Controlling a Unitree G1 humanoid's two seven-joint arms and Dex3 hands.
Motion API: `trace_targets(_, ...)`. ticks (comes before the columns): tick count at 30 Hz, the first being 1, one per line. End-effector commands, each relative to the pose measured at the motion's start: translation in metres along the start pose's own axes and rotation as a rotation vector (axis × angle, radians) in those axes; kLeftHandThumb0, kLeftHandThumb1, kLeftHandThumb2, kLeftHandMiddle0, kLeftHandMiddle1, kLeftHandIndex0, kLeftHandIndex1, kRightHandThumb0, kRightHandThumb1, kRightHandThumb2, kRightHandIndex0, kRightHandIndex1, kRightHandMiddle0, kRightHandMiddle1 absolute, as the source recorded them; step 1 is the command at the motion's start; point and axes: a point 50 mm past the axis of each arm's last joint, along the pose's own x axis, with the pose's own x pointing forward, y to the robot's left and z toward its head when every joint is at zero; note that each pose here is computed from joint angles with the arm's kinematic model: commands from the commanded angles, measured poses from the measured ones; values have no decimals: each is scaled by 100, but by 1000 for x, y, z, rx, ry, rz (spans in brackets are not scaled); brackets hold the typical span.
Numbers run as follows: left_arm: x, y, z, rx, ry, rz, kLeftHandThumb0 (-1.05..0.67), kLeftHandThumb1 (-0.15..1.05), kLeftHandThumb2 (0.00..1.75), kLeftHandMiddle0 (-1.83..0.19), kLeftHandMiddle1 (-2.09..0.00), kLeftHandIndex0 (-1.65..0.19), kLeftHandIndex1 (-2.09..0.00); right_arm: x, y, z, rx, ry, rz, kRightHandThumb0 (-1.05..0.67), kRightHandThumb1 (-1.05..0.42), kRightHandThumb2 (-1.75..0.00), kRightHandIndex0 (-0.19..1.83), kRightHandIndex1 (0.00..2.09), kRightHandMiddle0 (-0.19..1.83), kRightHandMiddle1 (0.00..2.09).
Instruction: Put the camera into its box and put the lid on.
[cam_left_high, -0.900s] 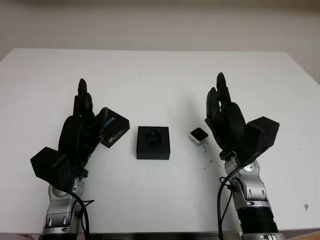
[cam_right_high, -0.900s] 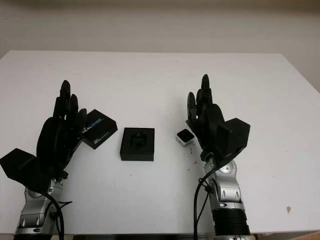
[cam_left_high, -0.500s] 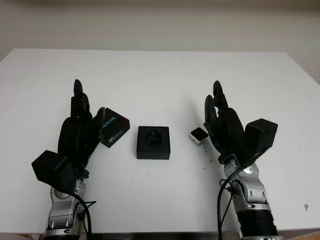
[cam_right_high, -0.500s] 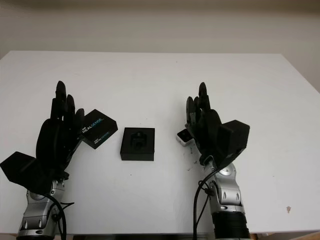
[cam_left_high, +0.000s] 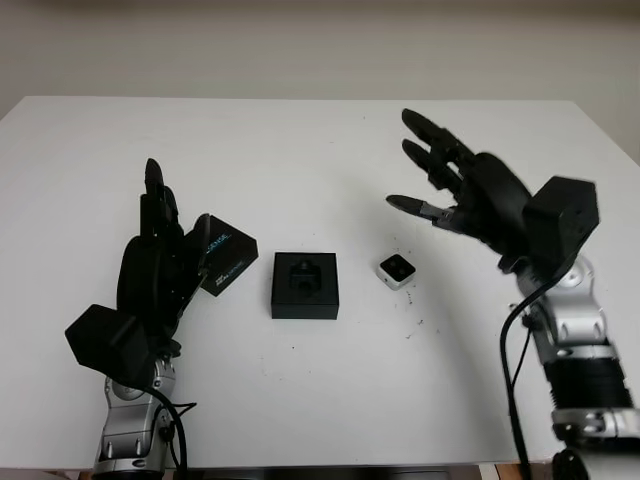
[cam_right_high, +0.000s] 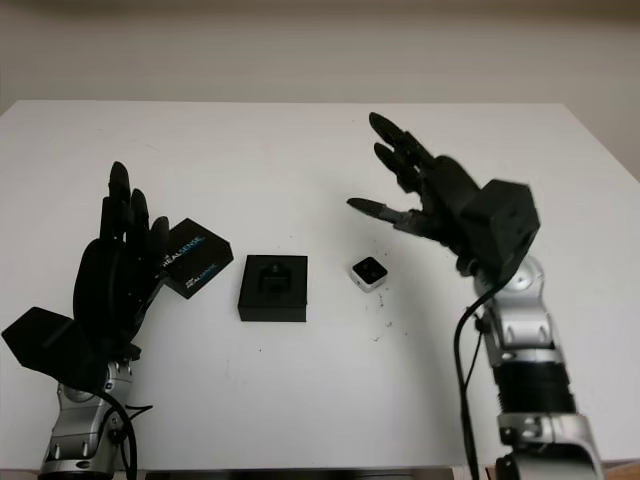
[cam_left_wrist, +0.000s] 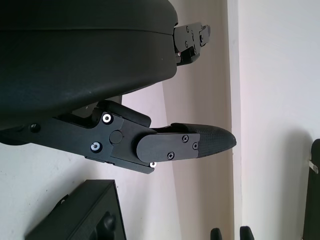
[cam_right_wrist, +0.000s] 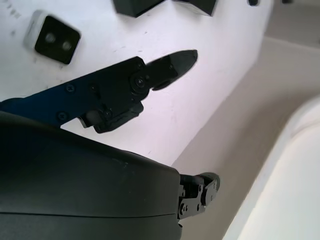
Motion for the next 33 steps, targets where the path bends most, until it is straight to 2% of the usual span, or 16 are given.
trace_targets(1,0,0,4,-5,-20,3,-61,105,40,14,-6,17,-4,1,-5,5,-67,12,28,-36,-79,-5,15,21,-18,76)
trace_targets(5,0,1,5,-6,-25,4,-60,105,40,13,-6,16,-5,-3,-7,7,-212,26,87,-40,-79,-5,17,21,-6,53)
trace_targets(9,1,1,7,-9,-23,0,-60,105,38,13,-6,16,-5,-5,-6,11,-395,40,166,-37,-78,-5,26,24,8,50)
trace_targets(14,2,0,7,-12,-16,-4,-60,105,37,13,-5,16,-5,-6,-3,18,-664,74,262,-39,-77,-5,35,18,33,17)
trace_targets(20,2,0,7,-16,-18,-9,-59,105,38,14,-5,17,-5,-8,7,18,-812,47,312,-44,-74,-5,35,14,43,13)
trace_targets(26,1,0,6,-16,-13,-5,-59,105,39,14,-5,17,-5,-15,13,10,-881,82,359,-47,-79,-6,30,10,36,9)
trace_targets(30,1,0,6,-20,-11,-7,-59,105,38,13,-6,16,-5,-18,15,4,-860,122,371,-43,-82,-7,36,13,24,3)
trace_targets(33,1,0,6,-21,-10,-10,-59,105,38,13,-6,16,-6,-18,15,0,-852,122,369,-44,-83,-7,39,15,23,3)
